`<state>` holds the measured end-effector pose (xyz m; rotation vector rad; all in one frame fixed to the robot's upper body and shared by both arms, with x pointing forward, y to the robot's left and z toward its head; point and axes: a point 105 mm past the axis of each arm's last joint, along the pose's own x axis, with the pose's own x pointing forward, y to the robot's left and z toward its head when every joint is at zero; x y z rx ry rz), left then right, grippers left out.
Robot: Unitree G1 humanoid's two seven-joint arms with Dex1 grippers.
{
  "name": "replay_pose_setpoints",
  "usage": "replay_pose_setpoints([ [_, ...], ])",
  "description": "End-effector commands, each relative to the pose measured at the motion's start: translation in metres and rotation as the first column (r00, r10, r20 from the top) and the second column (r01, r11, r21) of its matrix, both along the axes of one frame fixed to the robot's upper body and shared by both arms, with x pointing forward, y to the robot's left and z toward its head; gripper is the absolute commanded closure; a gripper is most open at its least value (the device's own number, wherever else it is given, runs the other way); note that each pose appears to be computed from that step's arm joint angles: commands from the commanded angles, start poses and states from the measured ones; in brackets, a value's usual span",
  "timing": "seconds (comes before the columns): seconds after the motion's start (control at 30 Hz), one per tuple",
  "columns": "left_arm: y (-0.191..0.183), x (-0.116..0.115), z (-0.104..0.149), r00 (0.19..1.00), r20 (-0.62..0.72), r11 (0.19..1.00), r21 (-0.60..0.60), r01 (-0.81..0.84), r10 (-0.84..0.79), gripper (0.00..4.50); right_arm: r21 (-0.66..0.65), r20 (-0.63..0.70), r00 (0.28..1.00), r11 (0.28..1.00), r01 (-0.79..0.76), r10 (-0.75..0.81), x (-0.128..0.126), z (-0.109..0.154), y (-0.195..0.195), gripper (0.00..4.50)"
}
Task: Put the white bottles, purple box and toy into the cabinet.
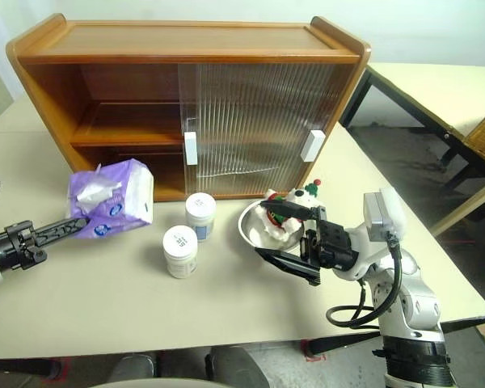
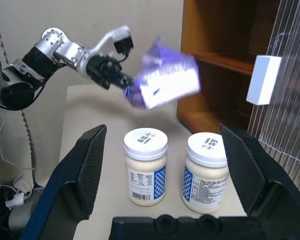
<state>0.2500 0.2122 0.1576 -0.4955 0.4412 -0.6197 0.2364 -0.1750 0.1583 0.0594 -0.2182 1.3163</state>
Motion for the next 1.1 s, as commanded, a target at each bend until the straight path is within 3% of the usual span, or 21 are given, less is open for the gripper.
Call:
replay_pose_setpoints([
  [0.03, -0.008, 0.009, 0.020, 0.998, 0.063, 0.999, -0.034, -0.021, 0.023, 4.46, -0.012, 0.007, 1.000, 1.000, -0.015, 0.015, 0.001, 0.000, 0.003, 0.00],
  [0.23, -0.028, 0.031, 0.057, 0.981, 0.160, 0.993, -0.056, -0.102, 0.110, 4.46, 0.056, 0.036, 0.999, 0.998, 0.014, -0.016, 0.006, 0.011, 0.006, 0.00],
  [0.37, -0.039, 0.037, 0.069, 0.971, 0.168, 0.984, -0.086, -0.156, 0.168, 4.46, 0.147, 0.050, 0.996, 0.987, 0.059, -0.067, 0.009, 0.021, 0.008, 0.00],
  [0.53, -0.045, 0.048, 0.083, 0.945, 0.164, 0.955, -0.142, -0.261, 0.283, 4.46, 0.142, 0.052, 0.996, 0.988, 0.060, -0.068, 0.009, 0.019, 0.008, 0.00],
  [0.87, -0.043, 0.072, 0.096, 0.899, 0.153, 0.908, -0.159, -0.387, 0.410, 4.46, 0.111, 0.047, 0.998, 0.993, 0.043, -0.048, 0.007, 0.003, 0.001, 0.00],
  [1.1, -0.051, 0.078, 0.083, 0.903, 0.098, 0.902, -0.160, -0.401, 0.419, 4.46, 0.113, 0.052, 0.997, 0.992, 0.052, -0.058, 0.003, -0.001, 0.002, 0.00],
])
